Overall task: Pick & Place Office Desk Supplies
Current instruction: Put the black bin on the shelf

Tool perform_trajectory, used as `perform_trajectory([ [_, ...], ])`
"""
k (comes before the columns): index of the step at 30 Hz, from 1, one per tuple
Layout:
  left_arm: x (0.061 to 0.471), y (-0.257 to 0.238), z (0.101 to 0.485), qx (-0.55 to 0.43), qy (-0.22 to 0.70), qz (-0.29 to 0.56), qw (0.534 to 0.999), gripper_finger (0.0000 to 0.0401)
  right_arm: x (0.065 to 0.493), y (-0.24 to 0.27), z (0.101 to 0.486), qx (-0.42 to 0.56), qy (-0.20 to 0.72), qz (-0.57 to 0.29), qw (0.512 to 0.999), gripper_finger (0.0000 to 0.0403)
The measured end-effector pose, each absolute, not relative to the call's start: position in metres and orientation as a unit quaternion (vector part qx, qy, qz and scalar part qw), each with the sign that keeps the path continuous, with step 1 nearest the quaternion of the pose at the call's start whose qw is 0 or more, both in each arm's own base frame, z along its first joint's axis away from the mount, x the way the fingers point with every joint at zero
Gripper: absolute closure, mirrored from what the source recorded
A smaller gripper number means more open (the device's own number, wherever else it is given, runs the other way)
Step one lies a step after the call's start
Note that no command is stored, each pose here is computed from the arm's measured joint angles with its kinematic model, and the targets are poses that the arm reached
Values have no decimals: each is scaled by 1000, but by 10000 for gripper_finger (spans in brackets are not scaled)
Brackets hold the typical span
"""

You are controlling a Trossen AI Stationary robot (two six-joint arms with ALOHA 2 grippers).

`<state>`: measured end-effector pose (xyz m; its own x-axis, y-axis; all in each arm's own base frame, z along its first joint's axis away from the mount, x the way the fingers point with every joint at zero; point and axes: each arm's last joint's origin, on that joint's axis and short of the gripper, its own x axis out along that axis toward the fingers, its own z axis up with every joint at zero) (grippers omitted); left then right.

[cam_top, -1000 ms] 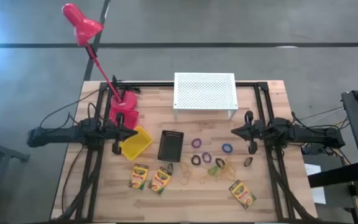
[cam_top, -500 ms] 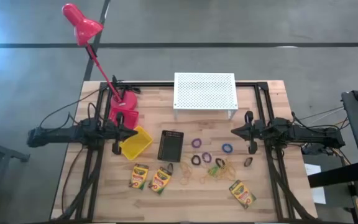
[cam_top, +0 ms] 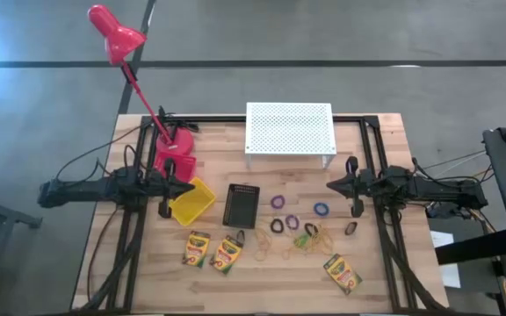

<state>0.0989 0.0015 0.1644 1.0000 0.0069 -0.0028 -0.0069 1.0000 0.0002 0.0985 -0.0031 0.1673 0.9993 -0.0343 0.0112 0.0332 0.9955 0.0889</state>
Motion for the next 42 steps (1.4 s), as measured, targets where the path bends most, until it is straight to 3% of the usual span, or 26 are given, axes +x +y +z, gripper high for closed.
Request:
perform_trajectory([
  [6, 99, 2, 164, 0, 2, 4, 1000, 386, 96, -4, 190, 85, -125, -19, 988, 394],
  [10, 99, 1, 164, 0, 2, 3, 1000, 386, 96, -3, 192, 109, -135, 1, 985, 394],
  [19, 99, 2, 164, -2, 1, 4, 1000, 386, 118, -4, 167, 112, 9, -26, 993, 385],
  [28, 99, 2, 164, -1, 1, 4, 1000, 386, 147, -5, 141, 110, 124, -46, 985, 314],
  [42, 99, 2, 164, 0, 1, 4, 1000, 386, 283, -9, 214, -63, 216, -10, 974, 210],
])
